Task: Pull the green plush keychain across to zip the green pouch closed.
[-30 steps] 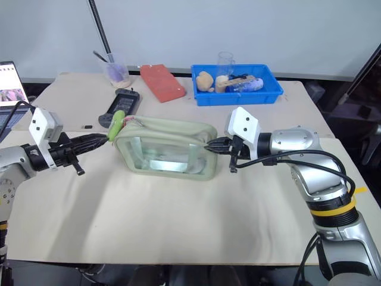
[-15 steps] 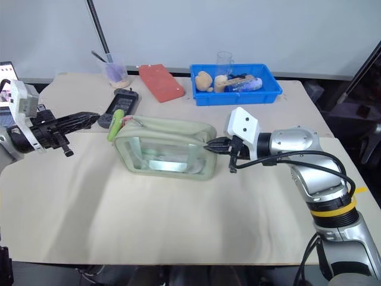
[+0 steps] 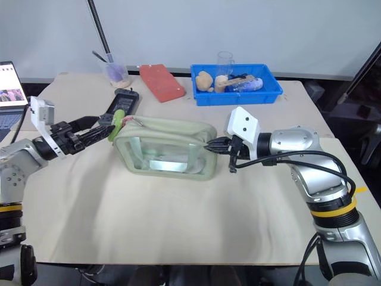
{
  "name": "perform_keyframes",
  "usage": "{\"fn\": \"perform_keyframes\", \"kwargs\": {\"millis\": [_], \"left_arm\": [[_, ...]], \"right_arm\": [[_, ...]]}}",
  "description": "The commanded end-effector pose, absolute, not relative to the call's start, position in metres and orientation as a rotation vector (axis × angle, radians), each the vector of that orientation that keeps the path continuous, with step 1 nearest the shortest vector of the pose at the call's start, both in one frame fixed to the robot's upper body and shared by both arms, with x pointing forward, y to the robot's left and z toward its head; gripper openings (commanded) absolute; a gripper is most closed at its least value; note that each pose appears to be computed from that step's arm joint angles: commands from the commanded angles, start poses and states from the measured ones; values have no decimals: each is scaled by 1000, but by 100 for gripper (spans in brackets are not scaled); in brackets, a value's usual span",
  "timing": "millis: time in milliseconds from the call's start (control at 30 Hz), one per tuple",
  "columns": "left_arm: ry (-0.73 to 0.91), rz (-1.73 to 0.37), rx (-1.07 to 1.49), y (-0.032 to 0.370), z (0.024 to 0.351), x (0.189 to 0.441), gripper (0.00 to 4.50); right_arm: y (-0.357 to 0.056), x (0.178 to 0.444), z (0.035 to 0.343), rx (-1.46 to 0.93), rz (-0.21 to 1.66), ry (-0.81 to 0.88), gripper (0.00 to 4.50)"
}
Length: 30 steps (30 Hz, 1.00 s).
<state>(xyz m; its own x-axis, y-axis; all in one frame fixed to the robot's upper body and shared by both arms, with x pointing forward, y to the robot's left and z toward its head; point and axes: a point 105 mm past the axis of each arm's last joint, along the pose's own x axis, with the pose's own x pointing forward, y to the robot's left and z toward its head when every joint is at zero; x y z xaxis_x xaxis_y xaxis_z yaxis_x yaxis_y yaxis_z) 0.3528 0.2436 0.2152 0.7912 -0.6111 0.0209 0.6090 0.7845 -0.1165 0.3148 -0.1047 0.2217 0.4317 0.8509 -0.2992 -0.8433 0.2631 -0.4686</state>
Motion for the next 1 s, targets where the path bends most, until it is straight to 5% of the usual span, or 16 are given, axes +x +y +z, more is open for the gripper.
{"fn": "perform_keyframes", "kwargs": {"millis": [33,367,467,700,1000], "left_arm": [[-47,-665,-137,242,234,358,446],[28,-803,-172,219,218,345,446],[16,-796,-161,219,220,346,359],[-4,-778,-149,225,226,346,18],[-87,-813,-137,224,263,341,3]], "right_arm": [[-108,312,234,-642,1112,-61,0],[-108,311,235,-640,1103,-59,0],[-109,312,236,-641,1098,-61,0],[-108,315,236,-641,1095,-64,0],[-110,315,235,-641,1092,-61,0]]}}
